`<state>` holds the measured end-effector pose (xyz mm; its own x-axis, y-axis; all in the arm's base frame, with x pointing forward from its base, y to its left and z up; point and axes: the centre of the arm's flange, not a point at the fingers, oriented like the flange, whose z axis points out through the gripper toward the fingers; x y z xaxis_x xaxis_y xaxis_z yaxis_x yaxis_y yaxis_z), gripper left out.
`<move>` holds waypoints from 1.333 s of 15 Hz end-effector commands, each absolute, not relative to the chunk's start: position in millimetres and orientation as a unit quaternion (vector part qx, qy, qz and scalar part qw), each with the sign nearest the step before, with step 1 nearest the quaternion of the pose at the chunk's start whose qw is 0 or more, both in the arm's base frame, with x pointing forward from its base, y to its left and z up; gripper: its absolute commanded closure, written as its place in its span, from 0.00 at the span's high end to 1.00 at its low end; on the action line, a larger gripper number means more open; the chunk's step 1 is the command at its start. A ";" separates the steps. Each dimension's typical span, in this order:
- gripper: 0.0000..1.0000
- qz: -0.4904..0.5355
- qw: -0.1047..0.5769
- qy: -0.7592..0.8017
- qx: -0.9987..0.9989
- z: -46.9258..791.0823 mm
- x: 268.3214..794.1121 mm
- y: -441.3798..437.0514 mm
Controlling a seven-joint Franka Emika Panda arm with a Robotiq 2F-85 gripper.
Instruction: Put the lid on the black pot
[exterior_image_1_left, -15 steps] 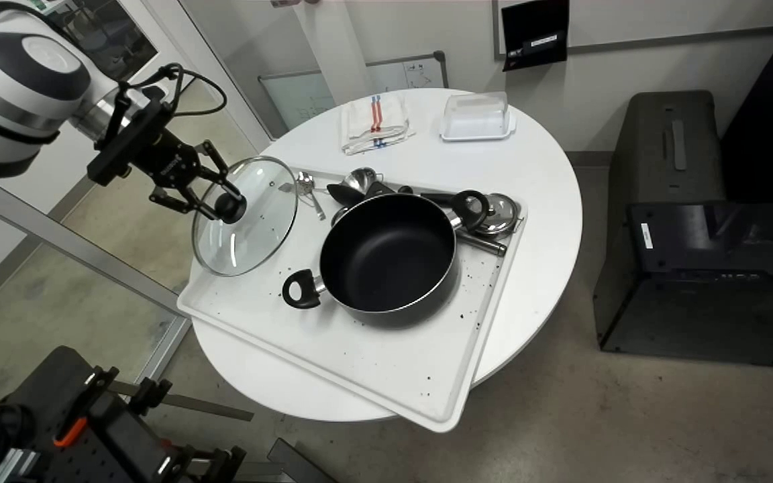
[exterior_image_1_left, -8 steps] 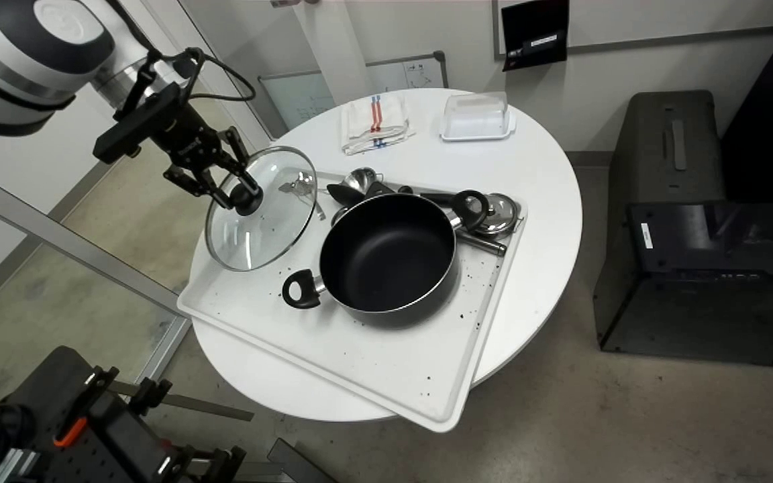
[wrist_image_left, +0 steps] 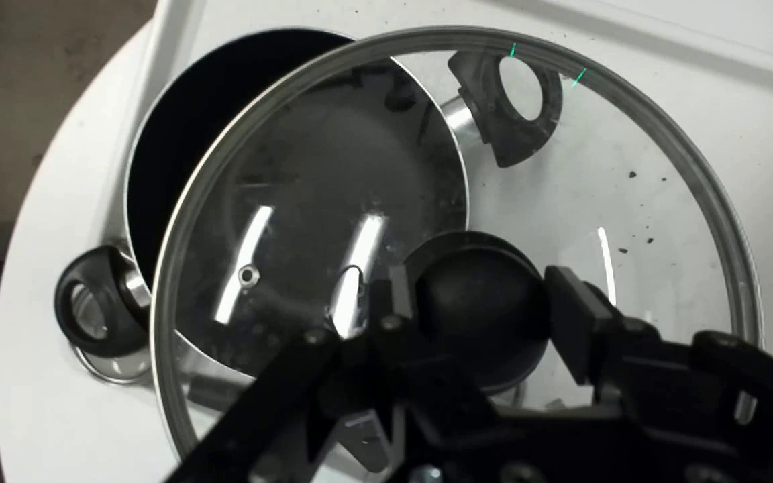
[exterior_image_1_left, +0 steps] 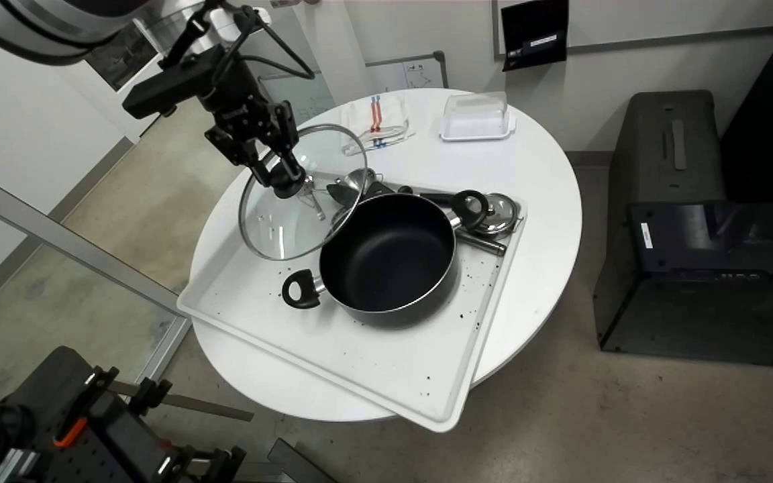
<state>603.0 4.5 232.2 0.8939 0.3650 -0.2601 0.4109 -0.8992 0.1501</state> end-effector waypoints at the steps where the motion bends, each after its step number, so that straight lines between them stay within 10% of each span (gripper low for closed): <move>1: 0.25 -0.129 0.082 0.147 0.977 251.7 626.6 -36.9; 20: 0.25 -0.216 0.005 0.006 0.976 173.6 659.0 -136.4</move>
